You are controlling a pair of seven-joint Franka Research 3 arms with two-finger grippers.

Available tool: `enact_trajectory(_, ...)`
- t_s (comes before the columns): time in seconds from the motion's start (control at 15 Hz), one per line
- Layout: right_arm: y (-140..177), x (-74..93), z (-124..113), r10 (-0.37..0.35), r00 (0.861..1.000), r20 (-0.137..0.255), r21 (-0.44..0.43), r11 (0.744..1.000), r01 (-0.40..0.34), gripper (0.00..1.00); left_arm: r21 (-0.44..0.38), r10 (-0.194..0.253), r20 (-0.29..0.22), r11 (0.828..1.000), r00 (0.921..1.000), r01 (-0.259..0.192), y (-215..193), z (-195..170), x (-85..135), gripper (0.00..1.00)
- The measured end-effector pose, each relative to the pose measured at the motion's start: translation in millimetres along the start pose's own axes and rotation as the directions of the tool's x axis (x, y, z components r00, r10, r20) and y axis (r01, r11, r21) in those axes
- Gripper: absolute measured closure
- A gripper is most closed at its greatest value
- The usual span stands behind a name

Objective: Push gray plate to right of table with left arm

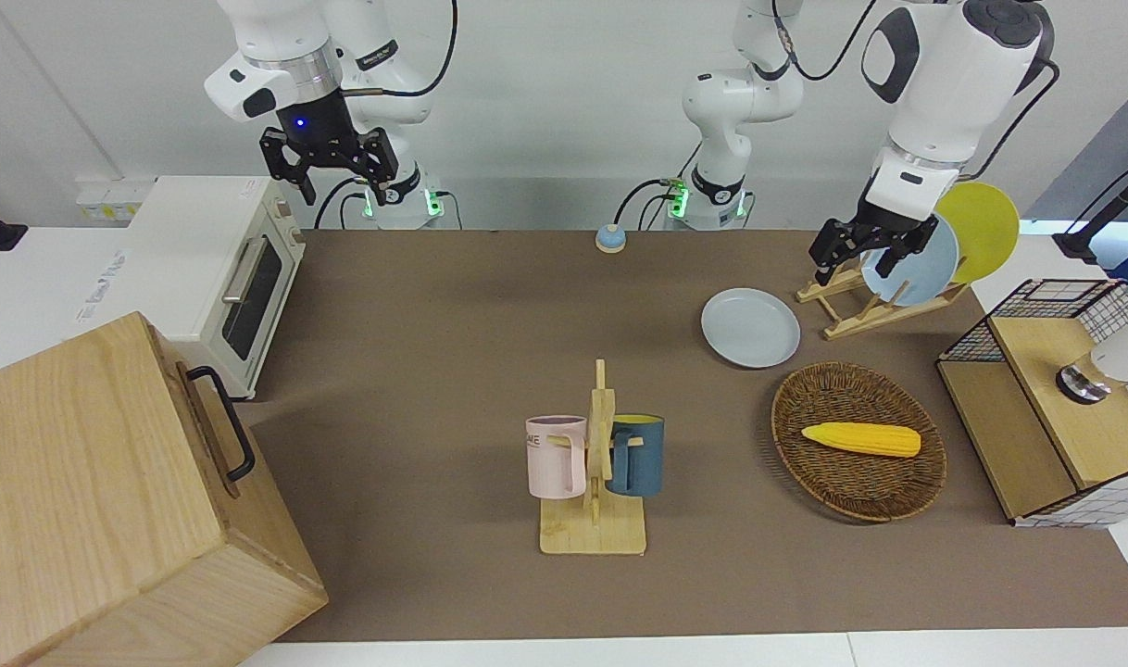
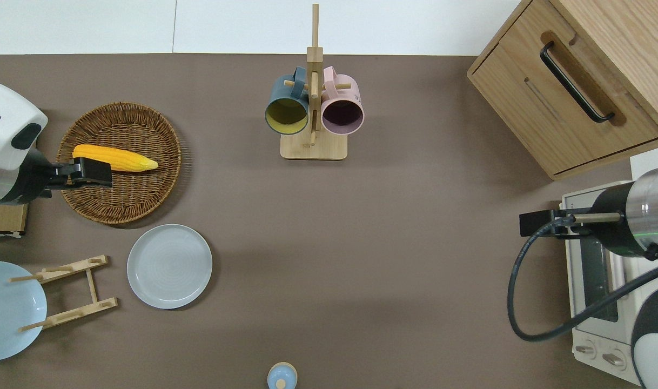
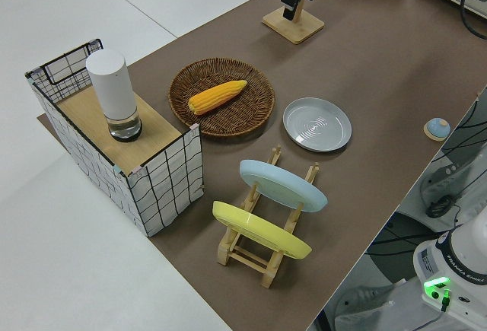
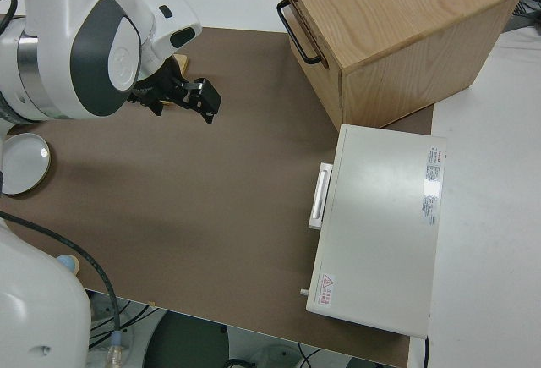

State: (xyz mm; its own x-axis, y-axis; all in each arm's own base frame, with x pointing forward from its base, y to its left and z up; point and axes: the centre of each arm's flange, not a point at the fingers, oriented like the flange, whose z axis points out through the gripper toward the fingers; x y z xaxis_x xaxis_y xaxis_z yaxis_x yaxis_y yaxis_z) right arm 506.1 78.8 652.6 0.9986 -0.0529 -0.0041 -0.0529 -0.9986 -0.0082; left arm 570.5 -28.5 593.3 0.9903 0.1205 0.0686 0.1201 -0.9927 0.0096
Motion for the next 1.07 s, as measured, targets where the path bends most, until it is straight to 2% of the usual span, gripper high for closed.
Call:
enact_trajectory(0.8, 0.0, 0.0, 0.0, 0.0, 1.0, 0.0, 0.0, 1.0, 0.0, 0.0, 0.012, -0.001, 0.062, 1.0, 0.9981, 0.001, -3.4, 1.4, -9.1, 0.01)
enact_trajectory(0.93, 0.0, 0.0, 0.0, 0.0, 1.0, 0.0, 0.0, 1.0, 0.0, 0.0, 0.015, -0.002, 0.081, 1.0, 0.9967, 0.001, -4.1, 3.7, -11.2, 0.01)
enact_trajectory(1.07, 0.0, 0.0, 0.0, 0.0, 1.0, 0.0, 0.0, 1.0, 0.0, 0.0, 0.024, -0.017, 0.126, 1.0, 0.9918, 0.014, -12.5, 19.8, -14.5, 0.01)
